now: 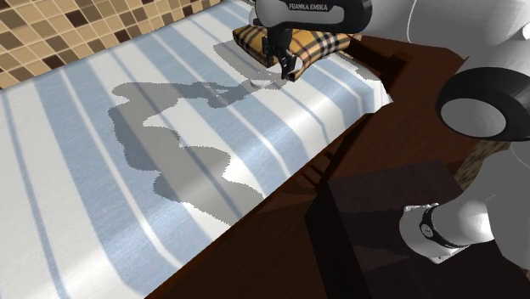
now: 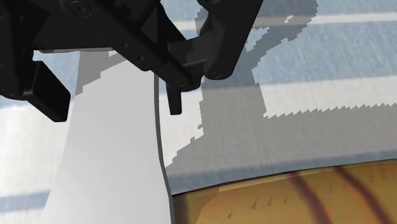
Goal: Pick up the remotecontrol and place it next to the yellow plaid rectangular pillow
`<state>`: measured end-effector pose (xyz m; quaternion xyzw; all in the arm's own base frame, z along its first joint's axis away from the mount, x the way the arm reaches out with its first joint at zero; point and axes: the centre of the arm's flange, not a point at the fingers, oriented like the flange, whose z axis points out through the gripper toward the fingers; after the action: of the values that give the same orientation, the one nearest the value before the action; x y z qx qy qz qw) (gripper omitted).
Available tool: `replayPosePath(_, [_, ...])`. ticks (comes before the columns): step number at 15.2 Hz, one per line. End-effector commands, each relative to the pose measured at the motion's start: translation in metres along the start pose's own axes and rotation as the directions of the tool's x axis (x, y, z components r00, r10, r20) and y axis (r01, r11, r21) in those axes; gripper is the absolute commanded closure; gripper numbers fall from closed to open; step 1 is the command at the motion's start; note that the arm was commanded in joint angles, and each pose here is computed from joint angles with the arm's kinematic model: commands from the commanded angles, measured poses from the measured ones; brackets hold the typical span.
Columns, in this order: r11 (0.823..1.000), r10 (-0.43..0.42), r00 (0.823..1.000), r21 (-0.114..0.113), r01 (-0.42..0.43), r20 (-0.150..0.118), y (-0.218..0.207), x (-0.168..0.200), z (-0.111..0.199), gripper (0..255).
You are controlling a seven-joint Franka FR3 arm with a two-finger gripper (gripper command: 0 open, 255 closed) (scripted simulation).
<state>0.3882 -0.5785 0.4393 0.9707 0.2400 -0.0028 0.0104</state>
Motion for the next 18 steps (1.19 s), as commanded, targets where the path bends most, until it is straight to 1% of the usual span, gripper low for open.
replayPosePath(1, [1.000, 0.000, 1.000, -0.001, 0.000, 0.000, 0.000, 0.000, 0.011, 255])
replayPosePath(17, [1.000, 0.000, 1.000, -0.001, 0.000, 0.000, -0.002, 0.001, 0.096, 255])
replayPosePath(18, [1.000, 0.000, 1.000, -0.001, 0.000, 0.000, -0.002, 0.001, 0.096, 255])
